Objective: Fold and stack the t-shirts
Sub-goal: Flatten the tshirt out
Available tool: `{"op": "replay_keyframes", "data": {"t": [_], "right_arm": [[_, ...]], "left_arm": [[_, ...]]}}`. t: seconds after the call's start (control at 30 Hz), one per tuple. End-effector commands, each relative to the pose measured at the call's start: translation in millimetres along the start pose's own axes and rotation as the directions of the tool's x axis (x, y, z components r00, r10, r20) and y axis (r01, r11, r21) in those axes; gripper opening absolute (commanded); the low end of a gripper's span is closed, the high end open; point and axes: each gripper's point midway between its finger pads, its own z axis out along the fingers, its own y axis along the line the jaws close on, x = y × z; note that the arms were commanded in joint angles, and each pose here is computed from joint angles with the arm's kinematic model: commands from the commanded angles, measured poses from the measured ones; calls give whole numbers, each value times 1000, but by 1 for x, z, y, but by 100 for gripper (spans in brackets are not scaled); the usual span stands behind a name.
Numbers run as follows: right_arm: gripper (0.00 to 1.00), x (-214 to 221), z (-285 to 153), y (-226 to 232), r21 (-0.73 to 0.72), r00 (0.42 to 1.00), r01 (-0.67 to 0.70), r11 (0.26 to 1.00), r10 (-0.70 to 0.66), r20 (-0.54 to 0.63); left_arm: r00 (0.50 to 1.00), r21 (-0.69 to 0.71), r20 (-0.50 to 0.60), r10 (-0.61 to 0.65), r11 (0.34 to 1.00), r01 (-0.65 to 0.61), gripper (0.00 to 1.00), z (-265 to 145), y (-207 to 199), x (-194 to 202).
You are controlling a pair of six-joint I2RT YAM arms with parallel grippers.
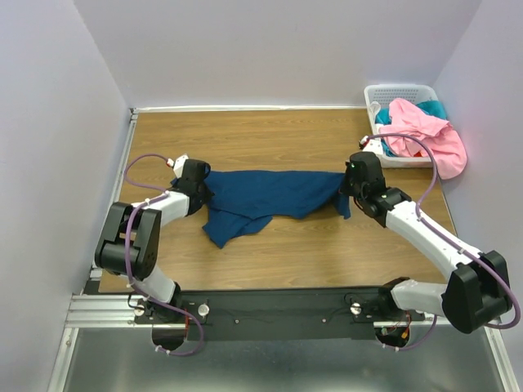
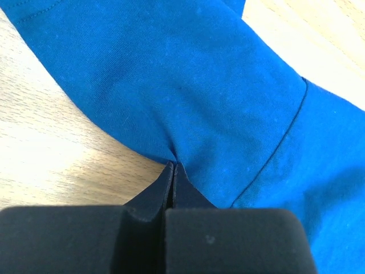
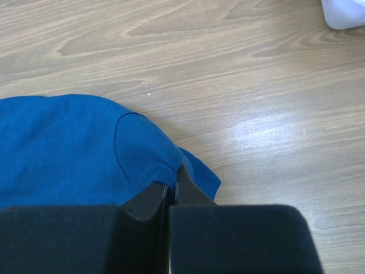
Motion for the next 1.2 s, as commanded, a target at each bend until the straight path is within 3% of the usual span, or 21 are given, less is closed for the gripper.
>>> {"op": "replay_keyframes", "data": {"t": [0.0,0.17,0.27,0.37,0.47,0.7,0.8,1.0,1.1,1.17], "right_arm": [[6,-25,-6,-5,30,996,-9,1000,7,84],[5,-75,-25,13,-37,983,-12,999,19,183],[5,-116,-53,34,-148,964,22,989,19,265],[5,-156,-97,53,-271,932,57,961,47,361],[5,-191,-145,62,-362,887,96,927,86,453],[3,-259,-267,79,-529,776,214,821,186,602],[3,-281,-312,84,-570,724,274,774,223,652],[2,-310,-352,90,-583,665,335,740,252,703],[2,-317,-338,93,-558,667,330,761,230,709],[2,-323,-317,95,-520,673,322,791,195,714]], "left_arm": [[996,59,90,5,998,-11,0,-19,-19,-34],[943,231,321,-86,973,10,0,-90,-61,-115],[859,353,481,-177,936,-5,0,-166,-82,-171],[739,453,615,-274,890,-47,0,-258,-84,-213],[663,502,672,-330,861,-79,0,-312,-80,-230],[430,620,752,-499,757,-205,0,-474,-62,-262],[374,647,754,-540,708,-283,0,-525,-62,-266],[297,640,768,-568,663,-387,0,-587,-65,-276],[284,634,773,-567,669,-388,0,-590,-68,-282],[303,621,784,-542,696,-361,0,-568,-79,-294]]}}
